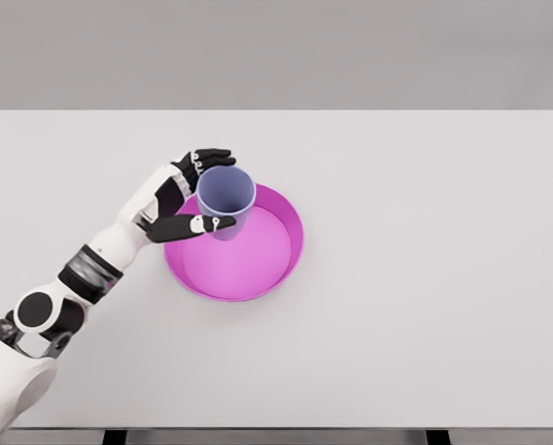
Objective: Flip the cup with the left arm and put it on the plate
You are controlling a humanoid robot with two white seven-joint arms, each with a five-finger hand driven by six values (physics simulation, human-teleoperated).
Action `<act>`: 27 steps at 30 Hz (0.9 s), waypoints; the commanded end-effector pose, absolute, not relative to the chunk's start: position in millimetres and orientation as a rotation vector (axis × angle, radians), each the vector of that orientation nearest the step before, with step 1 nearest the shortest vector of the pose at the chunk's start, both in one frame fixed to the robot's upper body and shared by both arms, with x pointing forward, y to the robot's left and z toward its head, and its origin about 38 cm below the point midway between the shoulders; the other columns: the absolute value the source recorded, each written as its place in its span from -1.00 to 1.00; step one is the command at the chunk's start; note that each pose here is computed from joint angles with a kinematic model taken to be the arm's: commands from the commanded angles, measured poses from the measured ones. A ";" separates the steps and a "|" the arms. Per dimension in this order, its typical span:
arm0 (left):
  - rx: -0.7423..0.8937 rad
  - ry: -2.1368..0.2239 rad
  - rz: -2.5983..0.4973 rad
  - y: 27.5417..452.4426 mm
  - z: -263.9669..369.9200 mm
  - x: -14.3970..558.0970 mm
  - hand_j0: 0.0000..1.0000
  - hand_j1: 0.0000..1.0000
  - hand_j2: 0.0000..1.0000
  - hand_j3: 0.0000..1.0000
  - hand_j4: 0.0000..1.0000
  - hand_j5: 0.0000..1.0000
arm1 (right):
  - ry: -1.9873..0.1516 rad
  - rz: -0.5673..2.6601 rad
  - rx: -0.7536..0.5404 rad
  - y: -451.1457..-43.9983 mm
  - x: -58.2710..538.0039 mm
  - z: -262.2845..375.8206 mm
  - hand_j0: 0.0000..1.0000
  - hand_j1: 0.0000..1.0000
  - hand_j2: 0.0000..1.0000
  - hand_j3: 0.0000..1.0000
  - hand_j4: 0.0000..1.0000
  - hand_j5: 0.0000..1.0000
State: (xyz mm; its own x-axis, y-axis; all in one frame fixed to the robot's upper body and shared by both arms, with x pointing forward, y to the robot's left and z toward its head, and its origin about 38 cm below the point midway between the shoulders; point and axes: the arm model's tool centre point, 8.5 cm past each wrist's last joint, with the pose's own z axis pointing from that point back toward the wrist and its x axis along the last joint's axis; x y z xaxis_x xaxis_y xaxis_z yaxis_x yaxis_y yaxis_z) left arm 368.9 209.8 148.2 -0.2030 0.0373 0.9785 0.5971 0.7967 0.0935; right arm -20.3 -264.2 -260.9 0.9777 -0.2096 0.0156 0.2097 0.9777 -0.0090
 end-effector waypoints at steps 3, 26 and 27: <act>-0.504 -1.690 -0.524 206.8 135.7 371.4 0.56 0.56 0.56 0.56 0.56 0.56 | -0.015 -0.211 -0.010 -264.2 -20.3 -260.8 1.00 1.00 1.00 1.00 1.00 1.00; -0.503 -1.684 -0.510 204.8 126.0 372.9 1.00 1.00 1.00 1.00 1.00 1.00 | -0.014 -0.213 -0.010 -264.1 -20.4 -260.9 1.00 1.00 1.00 1.00 1.00 1.00; -0.503 -1.686 -0.512 204.8 126.8 372.6 1.00 1.00 1.00 1.00 1.00 1.00 | -0.015 -0.211 -0.010 -264.2 -20.3 -260.8 1.00 1.00 1.00 1.00 1.00 1.00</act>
